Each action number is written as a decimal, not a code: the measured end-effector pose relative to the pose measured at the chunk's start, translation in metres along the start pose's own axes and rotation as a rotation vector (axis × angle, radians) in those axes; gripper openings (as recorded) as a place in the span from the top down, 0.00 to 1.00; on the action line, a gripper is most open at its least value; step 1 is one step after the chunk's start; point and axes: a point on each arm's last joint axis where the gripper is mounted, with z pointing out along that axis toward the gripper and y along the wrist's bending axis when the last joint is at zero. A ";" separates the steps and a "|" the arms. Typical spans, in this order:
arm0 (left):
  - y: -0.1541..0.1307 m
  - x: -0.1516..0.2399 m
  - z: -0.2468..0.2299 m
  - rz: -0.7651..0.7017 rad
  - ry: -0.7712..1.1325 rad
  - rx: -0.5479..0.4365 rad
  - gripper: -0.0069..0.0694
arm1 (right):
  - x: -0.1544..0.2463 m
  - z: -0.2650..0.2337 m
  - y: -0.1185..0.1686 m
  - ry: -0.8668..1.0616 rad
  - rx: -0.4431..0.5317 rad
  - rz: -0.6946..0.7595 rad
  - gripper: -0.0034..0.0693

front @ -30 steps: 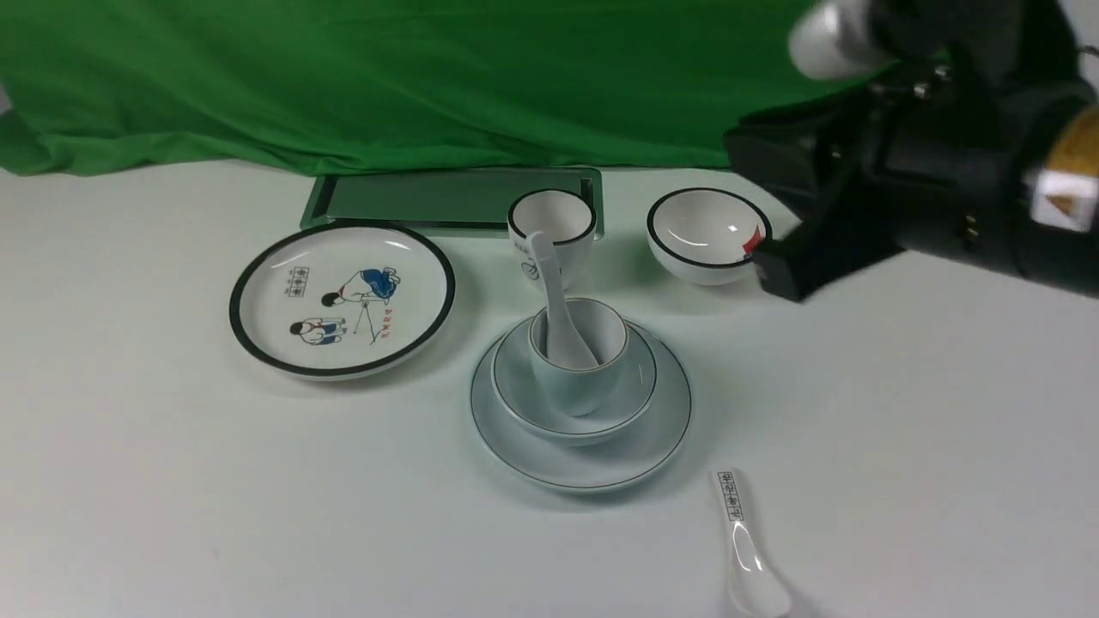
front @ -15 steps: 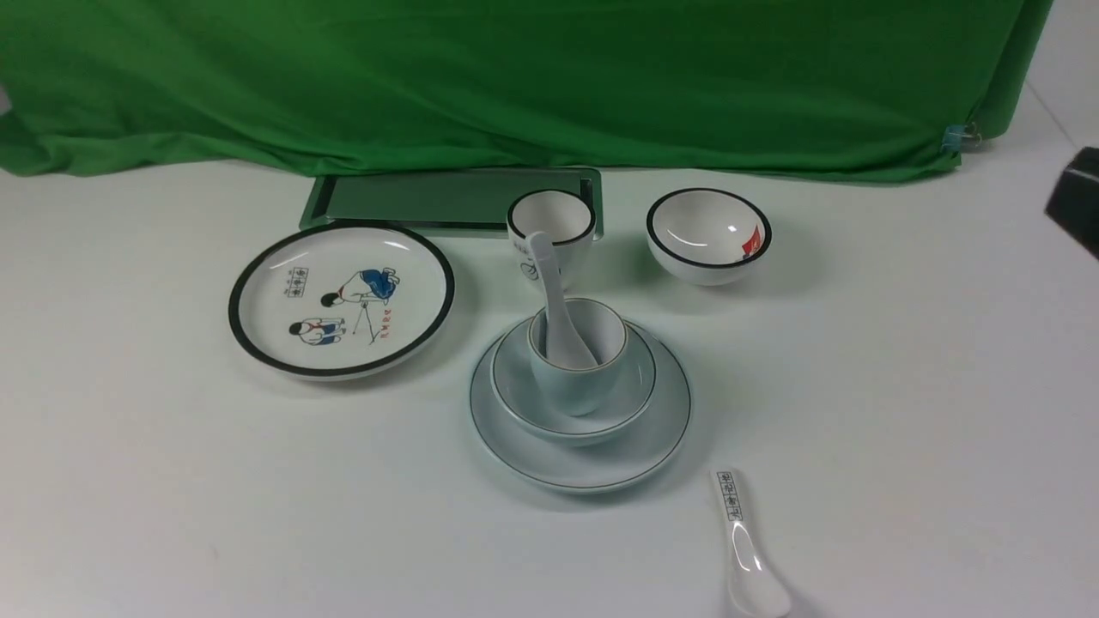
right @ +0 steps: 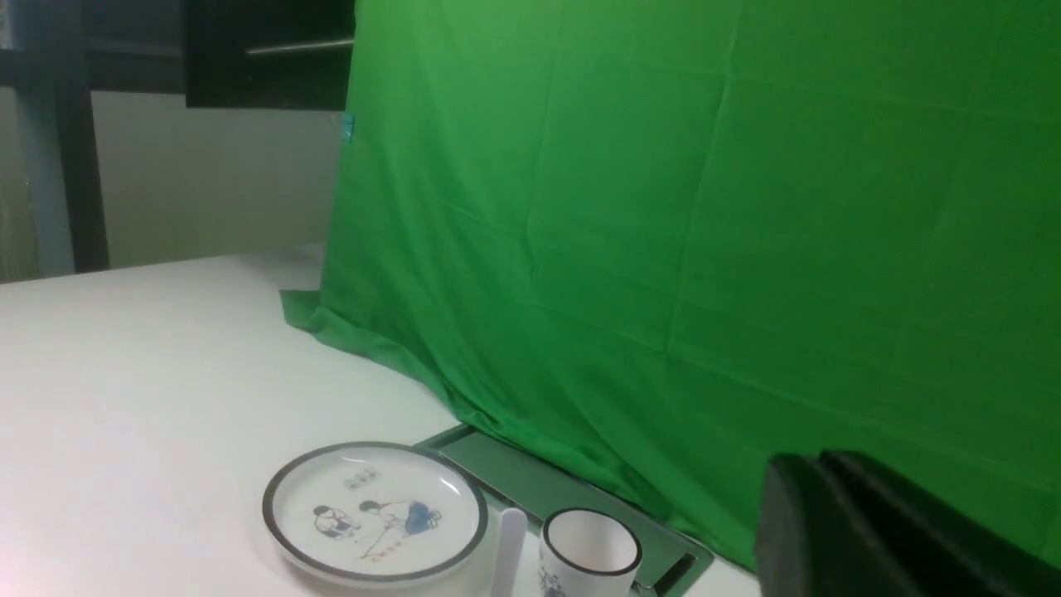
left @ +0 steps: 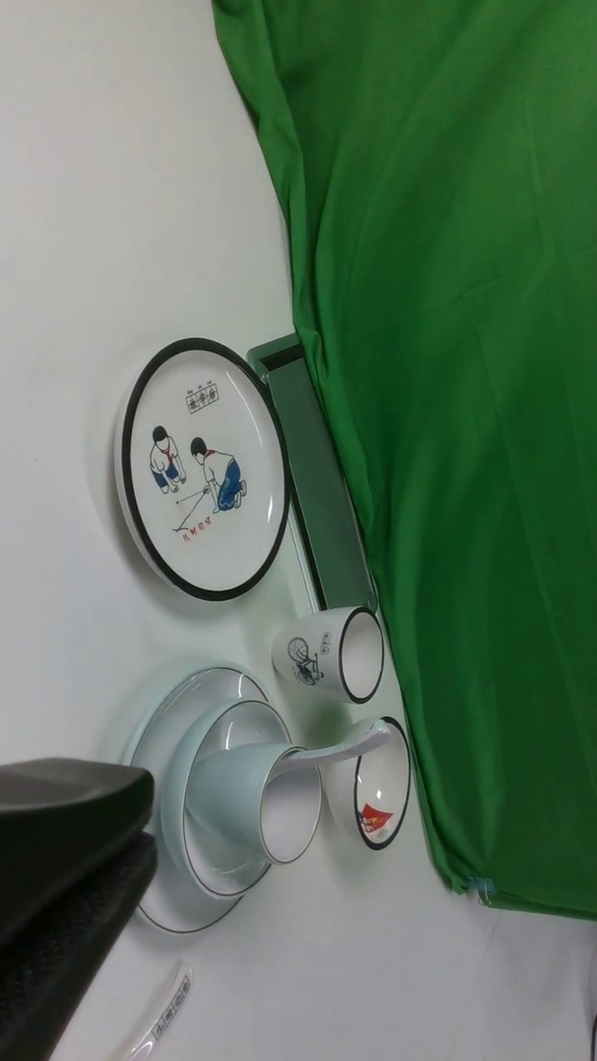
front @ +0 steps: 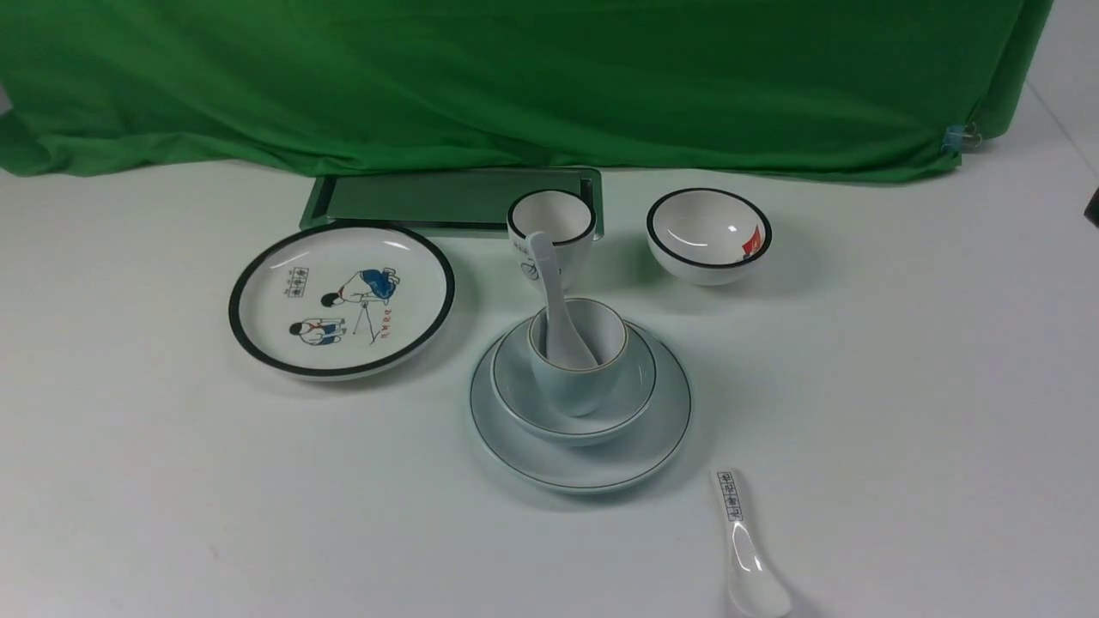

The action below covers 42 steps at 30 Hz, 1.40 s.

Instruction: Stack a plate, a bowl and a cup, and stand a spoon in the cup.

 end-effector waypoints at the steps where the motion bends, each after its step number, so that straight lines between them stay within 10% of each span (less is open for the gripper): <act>1: 0.000 0.000 0.000 0.000 0.000 0.000 0.95 | 0.000 0.000 0.000 0.000 0.000 0.000 0.92; 10: 0.000 0.000 0.000 0.000 0.000 0.000 0.95 | 0.032 -0.012 0.004 0.086 0.012 0.037 0.94; 27: 0.000 0.000 0.000 0.001 0.004 -0.001 0.95 | 0.185 -0.078 0.009 0.230 0.599 0.158 0.94; 42: 0.000 0.000 0.000 0.001 0.003 -0.002 0.95 | 0.197 -0.082 0.012 0.367 0.607 0.199 0.93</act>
